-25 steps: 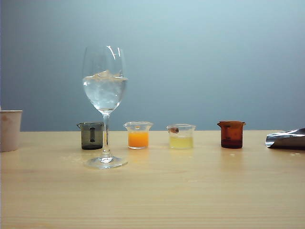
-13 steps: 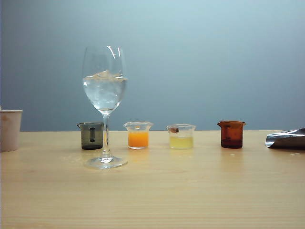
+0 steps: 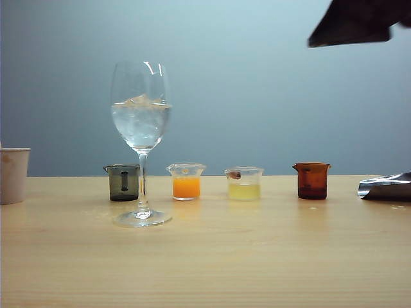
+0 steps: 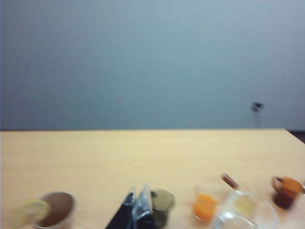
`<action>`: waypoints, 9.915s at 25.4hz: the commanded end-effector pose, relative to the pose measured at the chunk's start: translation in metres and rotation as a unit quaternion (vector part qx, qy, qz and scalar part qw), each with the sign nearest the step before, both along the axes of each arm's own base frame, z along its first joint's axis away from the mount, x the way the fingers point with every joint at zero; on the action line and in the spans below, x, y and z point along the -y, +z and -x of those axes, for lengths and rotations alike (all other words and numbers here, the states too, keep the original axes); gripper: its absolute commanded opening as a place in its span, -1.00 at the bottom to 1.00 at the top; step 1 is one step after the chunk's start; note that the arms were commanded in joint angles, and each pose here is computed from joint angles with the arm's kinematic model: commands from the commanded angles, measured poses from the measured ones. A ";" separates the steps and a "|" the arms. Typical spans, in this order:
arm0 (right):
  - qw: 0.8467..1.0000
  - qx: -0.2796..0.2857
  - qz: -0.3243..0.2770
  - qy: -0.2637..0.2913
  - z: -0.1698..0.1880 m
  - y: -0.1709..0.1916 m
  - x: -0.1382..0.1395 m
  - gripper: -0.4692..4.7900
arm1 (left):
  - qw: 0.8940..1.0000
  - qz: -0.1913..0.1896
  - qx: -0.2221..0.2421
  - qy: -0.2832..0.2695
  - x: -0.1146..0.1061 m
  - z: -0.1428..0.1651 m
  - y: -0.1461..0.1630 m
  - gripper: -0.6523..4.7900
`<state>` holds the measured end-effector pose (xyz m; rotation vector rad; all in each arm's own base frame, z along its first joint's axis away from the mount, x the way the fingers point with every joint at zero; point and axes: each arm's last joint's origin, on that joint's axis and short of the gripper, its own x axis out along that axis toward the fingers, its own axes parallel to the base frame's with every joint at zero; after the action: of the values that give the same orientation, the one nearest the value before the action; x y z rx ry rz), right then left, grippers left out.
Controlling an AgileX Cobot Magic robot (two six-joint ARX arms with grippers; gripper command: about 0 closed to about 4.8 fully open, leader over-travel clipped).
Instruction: Pick up the second measuring cup from the left, pour the orange juice inside into the goblet, and finally put the measuring cup back in its original place.
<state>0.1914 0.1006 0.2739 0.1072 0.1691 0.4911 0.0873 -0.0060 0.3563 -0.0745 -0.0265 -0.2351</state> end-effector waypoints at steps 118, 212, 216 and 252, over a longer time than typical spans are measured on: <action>0.998 0.026 0.025 0.054 -0.189 -0.098 -0.160 -0.23 | 0.987 -0.107 -0.085 -0.079 0.043 -0.079 -0.027 -0.78; 0.820 0.257 0.467 0.210 -0.086 0.049 -0.143 -0.28 | 0.966 -0.107 -0.155 -0.175 0.079 -0.060 -0.040 -0.78; 0.820 0.257 0.466 0.209 -0.086 0.049 -0.143 -0.39 | 0.966 -0.107 -0.155 -0.175 0.079 -0.060 -0.040 -0.78; 0.753 0.302 0.554 0.189 -0.064 0.058 -0.154 -0.39 | 0.966 -0.107 -0.155 -0.175 0.079 -0.060 -0.040 -0.78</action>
<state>0.2567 0.2547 0.3230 -1.2796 -0.1440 0.7739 0.1476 -0.0853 0.3141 0.1057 0.3368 -0.5781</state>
